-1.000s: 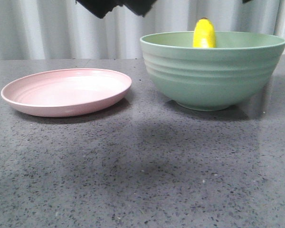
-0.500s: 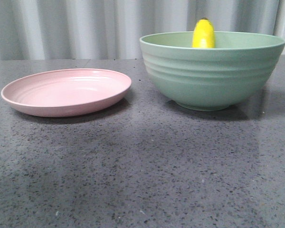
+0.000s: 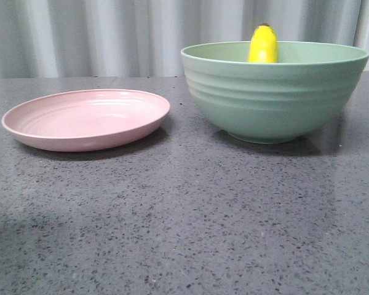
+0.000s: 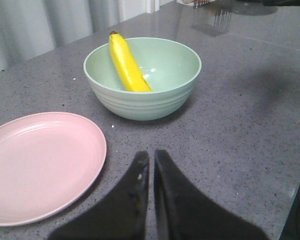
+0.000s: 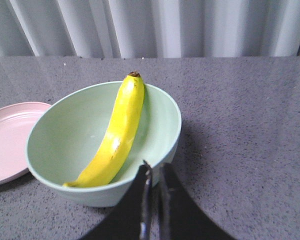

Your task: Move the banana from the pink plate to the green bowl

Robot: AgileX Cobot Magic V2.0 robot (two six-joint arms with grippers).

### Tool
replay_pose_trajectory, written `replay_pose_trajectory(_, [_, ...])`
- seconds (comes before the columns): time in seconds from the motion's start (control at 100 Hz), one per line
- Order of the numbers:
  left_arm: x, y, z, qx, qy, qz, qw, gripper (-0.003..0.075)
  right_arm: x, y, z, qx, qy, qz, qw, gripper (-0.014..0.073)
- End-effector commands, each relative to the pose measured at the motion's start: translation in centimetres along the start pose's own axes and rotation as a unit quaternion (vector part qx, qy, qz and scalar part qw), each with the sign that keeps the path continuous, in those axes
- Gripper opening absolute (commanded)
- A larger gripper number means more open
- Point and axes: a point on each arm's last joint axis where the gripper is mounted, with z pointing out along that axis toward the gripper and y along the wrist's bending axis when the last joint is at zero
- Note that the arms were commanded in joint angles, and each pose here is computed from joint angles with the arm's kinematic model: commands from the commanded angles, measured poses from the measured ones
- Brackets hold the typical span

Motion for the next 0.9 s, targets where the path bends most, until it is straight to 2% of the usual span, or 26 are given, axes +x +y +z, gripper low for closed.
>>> replay_pose_trajectory(0.0, [0.2, 0.0, -0.9, 0.007, -0.069, -0.008, 0.998, -0.0019, -0.2, -0.1, -2.0, 0.005, -0.076, -0.014, 0.997, -0.0072])
replay_pose_trajectory(0.18, [4.2, 0.2, -1.7, 0.009, -0.087, -0.007, 0.996, -0.0019, 2.6, -0.1, -4.9, 0.003, -0.125, -0.02, 0.992, -0.0072])
replay_pose_trajectory(0.33, [6.7, 0.3, -2.3, 0.013, -0.094, -0.016, 0.995, -0.0019, 4.6, -0.2, -6.5, 0.001, -0.136, -0.022, 0.991, -0.0072])
replay_pose_trajectory(0.47, [7.9, 0.4, -2.3, 0.013, -0.091, -0.016, 0.996, -0.0019, 5.6, -0.1, -7.4, -0.001, -0.121, -0.024, 0.992, -0.0072])
replay_pose_trajectory(0.89, [9.3, 0.4, -1.6, 0.011, -0.068, -0.016, 0.998, -0.0019, 5.7, -0.1, -7.5, -0.001, -0.123, -0.024, 0.992, -0.0072])
